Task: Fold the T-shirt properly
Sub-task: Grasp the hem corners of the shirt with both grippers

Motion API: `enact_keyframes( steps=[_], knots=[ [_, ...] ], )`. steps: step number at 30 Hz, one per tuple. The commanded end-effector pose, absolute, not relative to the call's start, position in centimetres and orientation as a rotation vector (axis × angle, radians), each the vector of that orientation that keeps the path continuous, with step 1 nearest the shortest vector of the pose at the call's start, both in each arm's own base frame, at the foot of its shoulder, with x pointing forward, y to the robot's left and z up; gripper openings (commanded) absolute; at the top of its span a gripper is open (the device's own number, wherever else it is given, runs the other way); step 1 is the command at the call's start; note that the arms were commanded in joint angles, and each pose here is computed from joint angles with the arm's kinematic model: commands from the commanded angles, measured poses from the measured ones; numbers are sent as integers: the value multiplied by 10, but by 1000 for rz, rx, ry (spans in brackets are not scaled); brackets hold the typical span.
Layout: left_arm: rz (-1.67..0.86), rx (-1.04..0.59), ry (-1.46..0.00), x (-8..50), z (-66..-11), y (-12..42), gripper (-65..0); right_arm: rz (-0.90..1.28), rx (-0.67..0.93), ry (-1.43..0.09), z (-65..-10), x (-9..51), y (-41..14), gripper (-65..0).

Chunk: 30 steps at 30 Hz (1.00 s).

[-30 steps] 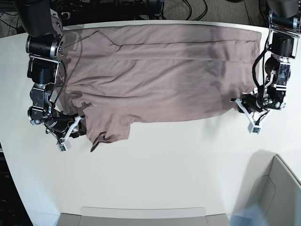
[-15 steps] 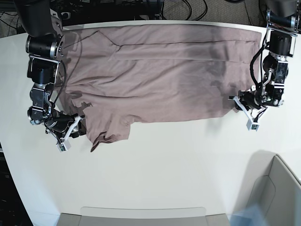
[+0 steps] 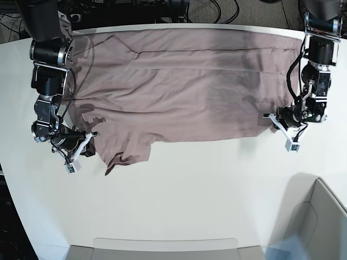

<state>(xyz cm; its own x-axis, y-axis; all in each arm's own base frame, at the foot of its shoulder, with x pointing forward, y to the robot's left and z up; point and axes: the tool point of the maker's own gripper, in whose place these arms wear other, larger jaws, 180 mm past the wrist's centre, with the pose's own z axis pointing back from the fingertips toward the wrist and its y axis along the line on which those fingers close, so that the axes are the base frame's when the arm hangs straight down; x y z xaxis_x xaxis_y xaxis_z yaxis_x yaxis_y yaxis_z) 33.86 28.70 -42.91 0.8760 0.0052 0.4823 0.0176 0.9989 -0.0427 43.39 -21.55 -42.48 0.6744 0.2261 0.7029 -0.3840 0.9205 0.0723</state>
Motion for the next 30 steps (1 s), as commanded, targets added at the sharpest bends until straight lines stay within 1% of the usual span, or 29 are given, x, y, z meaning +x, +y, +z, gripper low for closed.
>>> enact_keyframes(
  steps=[1,5,10,12,15,23,27,30],
  knots=[
    [35,-33,-528,343,-420,301,-650,374,184,-695,-430,429,-223,-650],
    [159,-68,-604,354,-405,314,-650,406,155,-759,-408,442,-222,-650],
    [125,-72,-645,354,-393,306,-650,448,115,-830,-383,452,-220,-650],
    [101,-73,-668,353,-385,300,-650,456,94,-802,-383,448,-223,-650],
    [141,-62,-701,344,-377,313,-650,480,51,-790,-375,445,-227,-650],
    [210,-55,-748,328,-367,327,-650,529,4,-838,-360,436,-224,-650],
    [191,-48,-788,328,-353,325,-650,544,-29,-823,-355,431,-226,-650],
    [189,-39,-826,326,-338,327,-650,495,-5,-870,-339,429,-230,-650]
  ],
)
